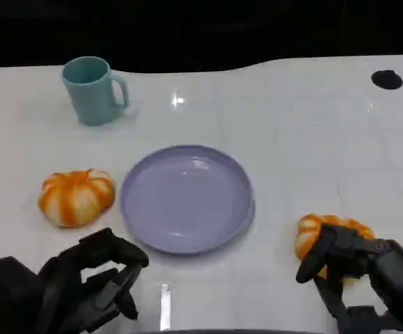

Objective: Grasp the bread from the table and place it into the plate.

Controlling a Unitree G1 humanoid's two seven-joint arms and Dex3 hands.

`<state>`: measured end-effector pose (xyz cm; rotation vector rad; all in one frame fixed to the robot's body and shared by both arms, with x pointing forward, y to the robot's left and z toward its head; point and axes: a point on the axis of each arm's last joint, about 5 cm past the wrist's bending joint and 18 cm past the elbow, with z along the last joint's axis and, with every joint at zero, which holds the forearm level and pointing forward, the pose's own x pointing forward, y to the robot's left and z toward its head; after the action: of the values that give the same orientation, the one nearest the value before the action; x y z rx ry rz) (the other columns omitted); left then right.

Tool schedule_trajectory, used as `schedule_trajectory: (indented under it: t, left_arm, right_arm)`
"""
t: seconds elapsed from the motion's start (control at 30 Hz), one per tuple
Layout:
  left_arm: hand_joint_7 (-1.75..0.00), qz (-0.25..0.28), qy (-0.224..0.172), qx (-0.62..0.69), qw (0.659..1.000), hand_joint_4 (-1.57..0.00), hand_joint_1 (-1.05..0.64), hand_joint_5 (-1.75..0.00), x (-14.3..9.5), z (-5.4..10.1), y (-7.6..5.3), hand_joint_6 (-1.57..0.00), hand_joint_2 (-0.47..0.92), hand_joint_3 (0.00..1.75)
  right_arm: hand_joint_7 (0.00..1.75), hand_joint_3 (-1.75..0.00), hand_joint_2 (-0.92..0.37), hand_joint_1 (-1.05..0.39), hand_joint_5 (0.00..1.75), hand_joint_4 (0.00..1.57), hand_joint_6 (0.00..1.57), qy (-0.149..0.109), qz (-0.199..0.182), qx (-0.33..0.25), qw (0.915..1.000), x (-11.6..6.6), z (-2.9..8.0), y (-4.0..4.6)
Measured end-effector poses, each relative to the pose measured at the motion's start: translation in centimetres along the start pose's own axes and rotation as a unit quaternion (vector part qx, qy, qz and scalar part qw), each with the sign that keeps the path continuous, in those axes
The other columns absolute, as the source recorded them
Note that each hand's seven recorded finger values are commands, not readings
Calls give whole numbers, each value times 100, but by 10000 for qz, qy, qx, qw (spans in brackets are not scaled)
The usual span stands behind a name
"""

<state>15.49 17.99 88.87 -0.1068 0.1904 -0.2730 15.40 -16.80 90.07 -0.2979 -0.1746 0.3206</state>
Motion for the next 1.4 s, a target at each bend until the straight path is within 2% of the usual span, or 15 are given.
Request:
schedule_trajectory:
  t: [0.67, 0.77, 0.9, 1.03, 1.17, 1.23, 1.4]
  left_arm:
    - [-140, -1, 5, -1, 10000, -70, -42, -175, 4, 1, 1, -64, 92, 48]
    - [-140, 3, 4, -1, 10000, -70, -42, -175, 3, 1, 2, -64, 92, 48]
    - [-140, 5, -5, 3, 10000, -70, -43, -175, 3, 2, 3, -64, 92, 48]
    - [-140, 11, 11, 1, 10000, -69, -43, -175, 3, -7, 6, -64, 92, 49]
    - [-140, 21, -12, 9, 10000, -69, -43, -175, 3, -14, 11, -64, 92, 49]
    - [-140, 27, -20, 12, 10000, -70, -44, -175, 3, -17, 15, -65, 92, 48]
    - [-139, 37, -14, 25, 10000, -70, -45, -175, 2, -18, 21, -65, 92, 47]
  right_arm:
    - [138, -124, -43, -11, 175, 84, 74, -9, 2, 2, 10000, 12, -1, -3]
    - [133, -127, -41, -9, 175, 81, 73, -10, 3, -4, 10000, 12, -1, -3]
    - [120, -125, -43, -10, 169, 66, 63, 28, -21, 83, 10000, 15, 5, -3]
    - [108, -109, -47, -12, 147, 45, 45, 39, -54, 148, 9999, 21, 38, -13]
    - [96, -91, -53, -16, 129, 37, 38, 185, -6, 121, 9998, 26, 70, -37]
    - [74, -64, -61, -20, 108, 27, 35, 253, 19, -28, 9997, 27, 101, -59]
    - [34, -22, -80, -28, 82, 16, 37, 267, 132, -1068, 9938, 33, 230, -153]
